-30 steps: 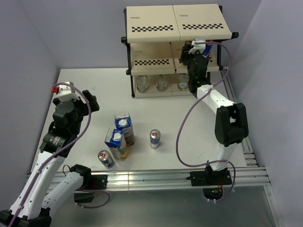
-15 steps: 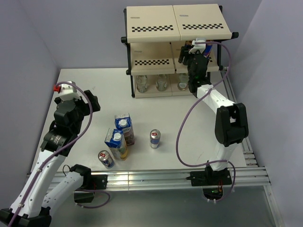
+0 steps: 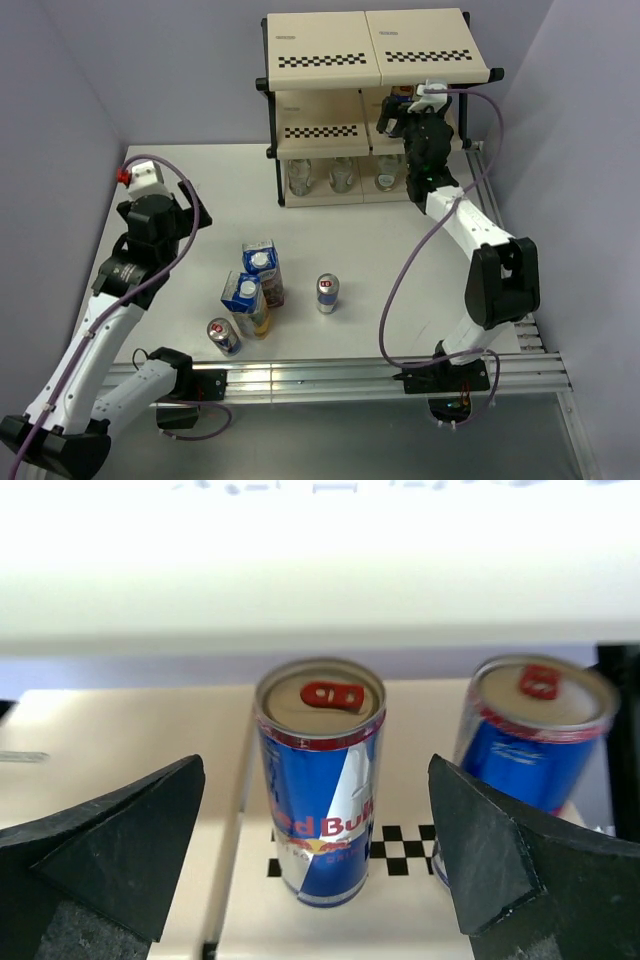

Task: Place and organize the beverage onto the shelf
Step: Place the drink on the shelf, then move the drink to the center of the board.

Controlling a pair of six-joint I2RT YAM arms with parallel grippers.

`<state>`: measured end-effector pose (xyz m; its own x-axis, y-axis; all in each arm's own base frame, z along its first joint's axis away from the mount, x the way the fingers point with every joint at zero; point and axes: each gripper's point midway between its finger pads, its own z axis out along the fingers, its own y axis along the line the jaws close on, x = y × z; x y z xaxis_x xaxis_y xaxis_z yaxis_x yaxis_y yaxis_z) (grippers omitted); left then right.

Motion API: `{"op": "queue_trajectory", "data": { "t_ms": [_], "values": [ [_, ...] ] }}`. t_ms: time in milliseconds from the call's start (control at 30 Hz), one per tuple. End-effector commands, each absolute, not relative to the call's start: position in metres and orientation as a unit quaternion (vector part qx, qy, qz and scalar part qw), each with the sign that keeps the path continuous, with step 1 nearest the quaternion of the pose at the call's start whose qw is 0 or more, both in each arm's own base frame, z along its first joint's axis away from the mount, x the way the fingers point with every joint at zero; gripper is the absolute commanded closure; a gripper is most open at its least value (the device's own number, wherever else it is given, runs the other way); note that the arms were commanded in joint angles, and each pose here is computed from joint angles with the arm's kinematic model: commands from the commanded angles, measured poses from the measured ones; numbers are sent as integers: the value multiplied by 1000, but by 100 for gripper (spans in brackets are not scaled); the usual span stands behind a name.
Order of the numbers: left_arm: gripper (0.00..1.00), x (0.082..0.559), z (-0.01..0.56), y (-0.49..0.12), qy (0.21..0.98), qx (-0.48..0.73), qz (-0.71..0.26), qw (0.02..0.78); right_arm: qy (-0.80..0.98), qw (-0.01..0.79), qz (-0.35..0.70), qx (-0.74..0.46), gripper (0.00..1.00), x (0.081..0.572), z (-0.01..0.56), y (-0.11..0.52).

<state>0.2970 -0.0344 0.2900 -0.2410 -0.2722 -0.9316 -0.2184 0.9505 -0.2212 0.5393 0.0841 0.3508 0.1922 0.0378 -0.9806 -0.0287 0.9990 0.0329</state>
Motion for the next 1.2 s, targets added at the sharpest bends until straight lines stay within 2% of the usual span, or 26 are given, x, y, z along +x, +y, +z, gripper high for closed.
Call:
{"op": "queue_trajectory", "data": {
  "t_ms": [0, 167, 400, 767, 1167],
  "values": [
    [1, 289, 297, -17, 784, -223, 3, 579, 601, 798, 44, 12, 0, 513, 391, 83],
    [0, 270, 294, -8, 785, -316, 0, 532, 620, 781, 63, 38, 0, 488, 388, 78],
    [0, 219, 248, -10, 827, -399, 13, 395, 665, 739, 83, 68, 0, 442, 377, 72],
    [1, 150, 181, -70, 909, -358, -90, 192, 719, 682, 107, 74, 0, 387, 358, 71],
    [10, 108, 136, -73, 934, -333, -75, 101, 703, 693, 143, 73, 0, 357, 372, 74]
  ]
}}
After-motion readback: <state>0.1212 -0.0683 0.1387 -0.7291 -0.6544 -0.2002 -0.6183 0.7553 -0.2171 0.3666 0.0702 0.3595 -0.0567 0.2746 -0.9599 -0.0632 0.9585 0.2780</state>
